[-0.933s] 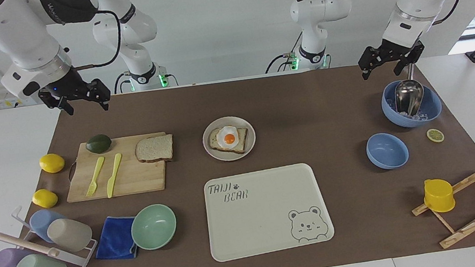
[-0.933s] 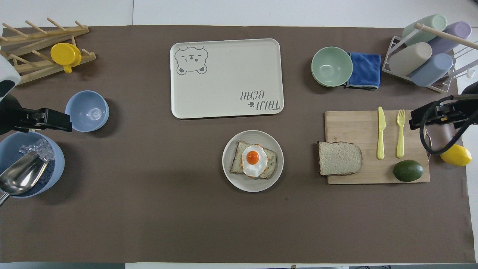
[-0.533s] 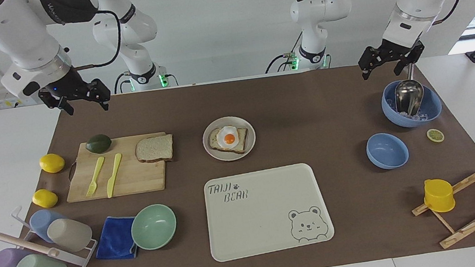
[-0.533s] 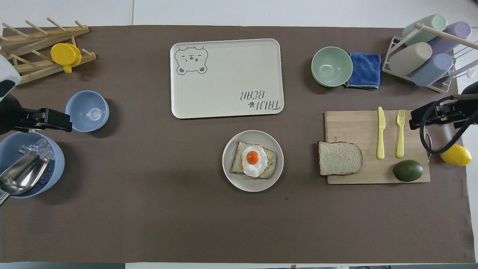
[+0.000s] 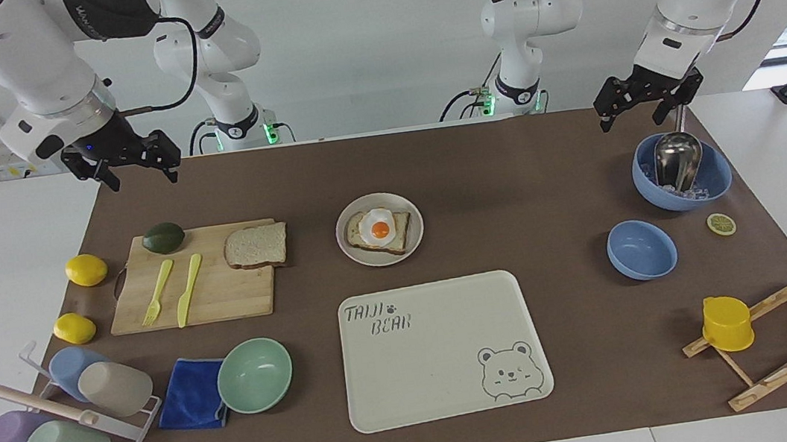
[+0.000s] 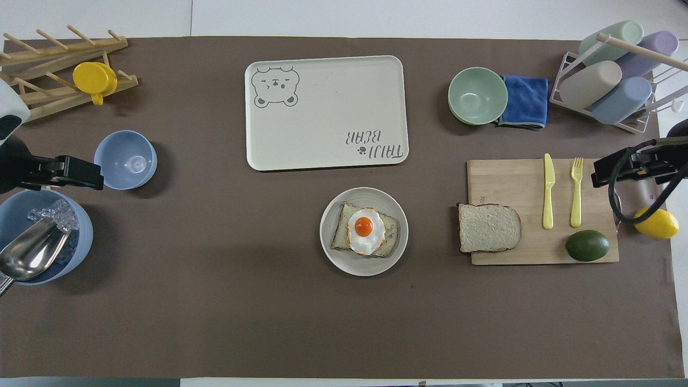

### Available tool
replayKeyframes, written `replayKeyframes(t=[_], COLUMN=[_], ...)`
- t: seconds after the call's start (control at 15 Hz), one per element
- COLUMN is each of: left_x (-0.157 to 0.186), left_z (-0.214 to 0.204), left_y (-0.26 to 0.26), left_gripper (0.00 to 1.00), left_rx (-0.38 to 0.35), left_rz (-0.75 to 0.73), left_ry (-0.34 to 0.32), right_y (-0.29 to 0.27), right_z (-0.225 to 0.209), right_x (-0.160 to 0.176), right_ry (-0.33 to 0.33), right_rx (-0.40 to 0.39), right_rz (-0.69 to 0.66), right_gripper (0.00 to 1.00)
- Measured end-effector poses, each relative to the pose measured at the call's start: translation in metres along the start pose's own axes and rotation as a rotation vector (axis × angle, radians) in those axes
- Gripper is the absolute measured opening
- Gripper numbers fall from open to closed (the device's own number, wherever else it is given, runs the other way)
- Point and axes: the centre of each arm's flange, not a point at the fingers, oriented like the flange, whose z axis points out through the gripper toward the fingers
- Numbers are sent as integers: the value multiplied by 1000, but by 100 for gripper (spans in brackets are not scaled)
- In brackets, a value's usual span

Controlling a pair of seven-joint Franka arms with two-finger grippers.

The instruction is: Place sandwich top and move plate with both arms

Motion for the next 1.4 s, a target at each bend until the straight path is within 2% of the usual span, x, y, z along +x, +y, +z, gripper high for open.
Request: replayKeyframes(t=[0.13, 0.33, 0.53, 0.67, 0.87, 1.0, 1.4], left_x=[0, 0, 0, 0, 0, 0, 0], left_z=[0, 0, 0, 0, 0, 0, 0], left_y=[0, 0, 0, 0, 0, 0, 0], left_gripper=[100, 100, 100, 100, 100, 100, 100], left_rx=[0, 0, 0, 0, 0, 0, 0], left_rz=[0, 0, 0, 0, 0, 0, 0], left_ry=[0, 0, 0, 0, 0, 0, 0], right_y=[-18, -85, -180, -211, -212, -216, -212], right_z=[6, 43, 110, 161, 235, 270, 293], right_x=[5, 19, 42, 54, 64, 63, 55], right_ry=[21, -6, -19, -39, -70, -86, -116], right_rx=[-9, -91, -207, -259, -391, -436, -459], right_rz=[-67, -110, -82, -72, -48, -13, 7], right_gripper=[100, 100, 100, 100, 100, 100, 100])
